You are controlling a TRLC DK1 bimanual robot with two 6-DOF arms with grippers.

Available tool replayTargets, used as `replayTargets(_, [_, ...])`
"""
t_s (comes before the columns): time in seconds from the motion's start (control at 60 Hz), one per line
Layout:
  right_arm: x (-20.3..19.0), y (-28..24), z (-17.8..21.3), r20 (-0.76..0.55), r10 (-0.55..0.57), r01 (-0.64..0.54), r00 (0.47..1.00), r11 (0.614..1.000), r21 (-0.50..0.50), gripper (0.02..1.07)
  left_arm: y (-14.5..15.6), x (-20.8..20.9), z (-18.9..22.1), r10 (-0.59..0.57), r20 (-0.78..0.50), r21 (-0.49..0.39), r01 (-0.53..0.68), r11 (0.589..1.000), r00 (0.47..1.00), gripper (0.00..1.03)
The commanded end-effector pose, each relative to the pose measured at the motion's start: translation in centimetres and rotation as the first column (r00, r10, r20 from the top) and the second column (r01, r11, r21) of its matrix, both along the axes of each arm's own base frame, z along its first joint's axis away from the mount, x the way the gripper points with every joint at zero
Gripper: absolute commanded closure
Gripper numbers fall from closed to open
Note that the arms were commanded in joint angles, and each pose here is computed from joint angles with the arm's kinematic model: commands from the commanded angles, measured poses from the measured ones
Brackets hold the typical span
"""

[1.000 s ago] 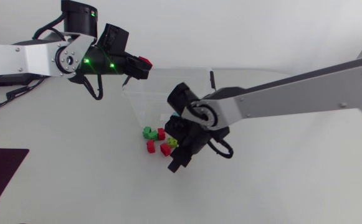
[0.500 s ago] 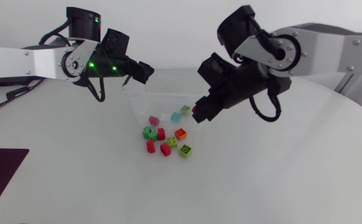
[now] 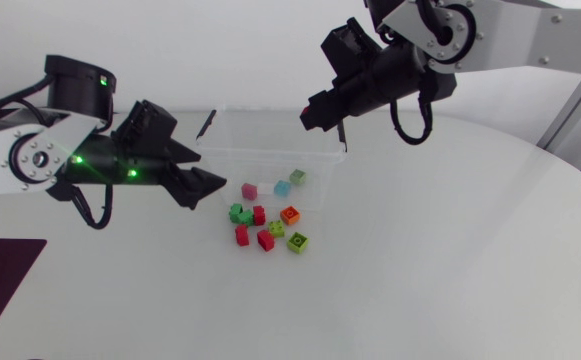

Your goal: Pick up the duplo bricks and place them in the container

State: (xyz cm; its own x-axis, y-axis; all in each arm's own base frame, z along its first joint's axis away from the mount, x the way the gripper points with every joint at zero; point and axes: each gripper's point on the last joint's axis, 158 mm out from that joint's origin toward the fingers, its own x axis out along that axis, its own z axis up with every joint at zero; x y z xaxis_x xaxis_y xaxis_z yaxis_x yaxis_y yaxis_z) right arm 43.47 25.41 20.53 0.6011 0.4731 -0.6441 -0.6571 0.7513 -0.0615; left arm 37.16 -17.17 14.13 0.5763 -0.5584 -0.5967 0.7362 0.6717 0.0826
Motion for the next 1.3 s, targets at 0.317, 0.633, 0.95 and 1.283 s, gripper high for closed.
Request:
replayTargets(0.317, [8.3, 1.2, -2.1, 0.023, -0.092, 0.091, 0.995, 0.995, 0.042, 0.71, -1.8, -3.2, -9.7, -0.181, -0.135, 0.125, 0.198, 0.972, 0.974, 0.08])
replayTargets(0.633, [11.1, 1.3, -5.0, 0.017, -0.118, 0.118, 0.993, 0.993, 0.0, 0.14, -2.1, -2.5, -14.6, -0.272, -0.133, 0.192, 0.294, 0.936, 0.953, 0.07])
replayTargets(0.95, [6.5, 0.4, -1.9, 0.038, -0.076, 0.075, 0.996, 0.996, 0.045, 0.11, -1.8, -0.8, -16.7, -0.296, -0.09, 0.224, 0.309, 0.924, 0.951, 0.07])
replayTargets(1.283, [-2.4, -2.3, -3.2, 0.024, -0.022, 0.02, 0.999, 0.997, 0.074, 0.11, -1.9, 0.1, -18.3, -0.301, -0.088, 0.227, 0.313, 0.922, 0.95, 0.08])
